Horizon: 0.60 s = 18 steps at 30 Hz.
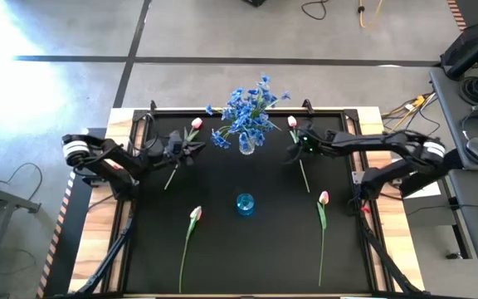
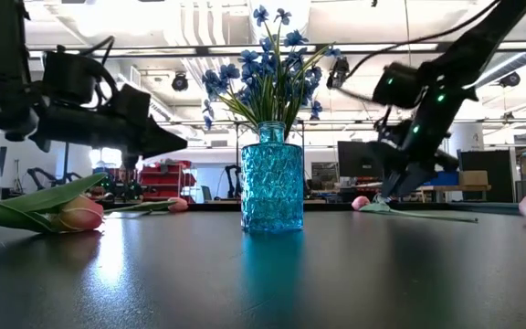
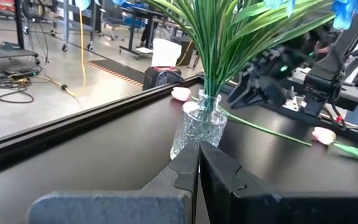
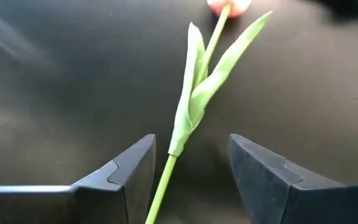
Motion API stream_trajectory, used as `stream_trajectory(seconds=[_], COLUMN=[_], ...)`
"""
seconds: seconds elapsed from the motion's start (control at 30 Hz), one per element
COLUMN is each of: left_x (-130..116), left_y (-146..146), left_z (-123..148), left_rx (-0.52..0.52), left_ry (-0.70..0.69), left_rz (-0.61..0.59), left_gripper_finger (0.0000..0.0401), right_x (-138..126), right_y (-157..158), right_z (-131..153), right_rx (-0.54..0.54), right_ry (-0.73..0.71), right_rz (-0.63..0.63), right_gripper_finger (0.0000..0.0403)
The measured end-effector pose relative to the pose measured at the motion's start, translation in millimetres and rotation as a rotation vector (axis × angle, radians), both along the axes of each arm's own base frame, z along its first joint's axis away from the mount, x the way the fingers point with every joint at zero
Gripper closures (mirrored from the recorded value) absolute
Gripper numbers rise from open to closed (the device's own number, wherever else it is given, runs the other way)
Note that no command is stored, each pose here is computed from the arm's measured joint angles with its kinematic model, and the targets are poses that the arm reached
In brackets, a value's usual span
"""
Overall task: Sort flowers into vase by color
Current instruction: Put the top right pink tulip into the blue vase
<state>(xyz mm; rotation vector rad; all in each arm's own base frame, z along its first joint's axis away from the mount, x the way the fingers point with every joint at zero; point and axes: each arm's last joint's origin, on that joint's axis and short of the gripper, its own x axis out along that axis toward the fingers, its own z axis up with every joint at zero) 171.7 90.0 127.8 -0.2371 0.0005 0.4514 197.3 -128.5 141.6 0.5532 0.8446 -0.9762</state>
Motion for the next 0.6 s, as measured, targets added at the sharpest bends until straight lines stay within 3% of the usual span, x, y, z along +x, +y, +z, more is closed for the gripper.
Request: stream_trajectory(seconds=[0.37, 0.47, 0.6], left_x=[0, 0, 0], left_y=[0, 0, 1], left_z=[-2, -2, -2], left_rx=[-0.008, -0.007, -0.006], left_ry=[0.010, 0.011, 0.010], left_rz=[0.000, 0.000, 0.003], left_gripper_finger=[0.0401, 0.0401, 0.0401], right_x=[25, 29, 31], right_y=[-33, -38, -40], right_z=[-20, -20, -20], right_rx=[0.083, 0.081, 0.073], right_ry=[0.052, 0.053, 0.046], right_rz=[-0.057, -0.054, -0.048], right_gripper_finger=[0.0218, 0.0253, 0.0334])
